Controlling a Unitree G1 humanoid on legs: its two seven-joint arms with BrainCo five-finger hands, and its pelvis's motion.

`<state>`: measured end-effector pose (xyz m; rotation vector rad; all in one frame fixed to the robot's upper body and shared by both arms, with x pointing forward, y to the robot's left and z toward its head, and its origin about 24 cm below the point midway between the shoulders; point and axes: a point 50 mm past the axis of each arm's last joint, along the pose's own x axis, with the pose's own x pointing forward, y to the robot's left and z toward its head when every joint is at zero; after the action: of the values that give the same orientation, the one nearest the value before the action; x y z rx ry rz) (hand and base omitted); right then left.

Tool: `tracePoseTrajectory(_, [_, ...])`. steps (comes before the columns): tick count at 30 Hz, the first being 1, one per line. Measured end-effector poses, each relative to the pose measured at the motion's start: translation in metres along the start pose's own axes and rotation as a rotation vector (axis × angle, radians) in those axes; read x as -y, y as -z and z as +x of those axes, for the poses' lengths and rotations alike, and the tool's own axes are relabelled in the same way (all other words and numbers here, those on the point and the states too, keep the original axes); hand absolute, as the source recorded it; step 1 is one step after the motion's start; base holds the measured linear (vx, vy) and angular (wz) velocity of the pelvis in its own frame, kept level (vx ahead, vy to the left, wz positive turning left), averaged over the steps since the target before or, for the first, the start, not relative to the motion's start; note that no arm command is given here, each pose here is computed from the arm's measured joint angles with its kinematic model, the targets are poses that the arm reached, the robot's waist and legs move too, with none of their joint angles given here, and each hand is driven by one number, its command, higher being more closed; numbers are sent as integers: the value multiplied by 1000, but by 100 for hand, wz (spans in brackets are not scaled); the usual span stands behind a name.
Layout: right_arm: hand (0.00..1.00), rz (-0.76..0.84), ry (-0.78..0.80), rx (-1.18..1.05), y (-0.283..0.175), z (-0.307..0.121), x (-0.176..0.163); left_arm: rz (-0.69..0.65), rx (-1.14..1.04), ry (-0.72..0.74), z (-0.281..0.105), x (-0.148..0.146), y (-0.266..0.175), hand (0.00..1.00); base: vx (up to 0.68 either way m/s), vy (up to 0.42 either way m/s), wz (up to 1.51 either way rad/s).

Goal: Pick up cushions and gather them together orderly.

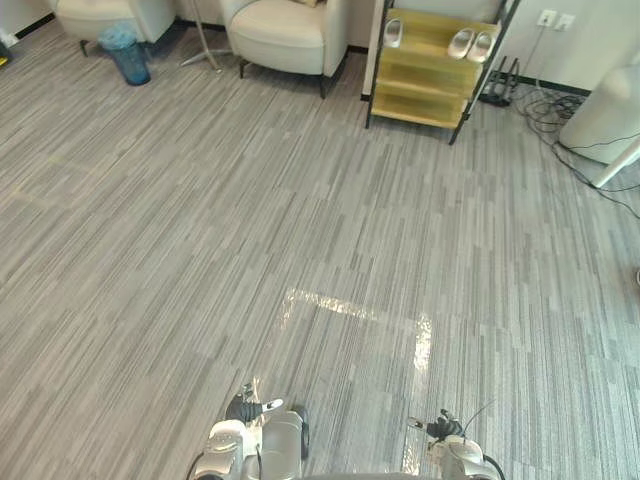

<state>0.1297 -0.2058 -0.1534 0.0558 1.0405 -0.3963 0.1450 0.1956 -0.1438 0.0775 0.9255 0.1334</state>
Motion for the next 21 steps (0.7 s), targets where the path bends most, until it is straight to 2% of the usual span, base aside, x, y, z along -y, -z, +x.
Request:
tracePoseTrajectory(3, [0,-17,10,-17,9,-2,6,25,-33,-20,-3,-10,10,0,438,-19,2])
tracePoseTrajectory(8, [0,-37,32,-4,5,0,16,25,-46,-23,-4,-10,15,0,430,-146,24])
tracePoseTrajectory(12, [0,-31,72,6,2,1,32,-19,-70,38,-6,17,21,0,401,-170,33])
tracePoseTrajectory(17, [0,-17,76,-13,10,-1,32,-33,-30,41,-5,20,12,0,278,-92,28])
tracePoseTrajectory(21, [0,-15,68,6,3,0,28,-32,-13,44,-4,21,8,0,198,107,-25])
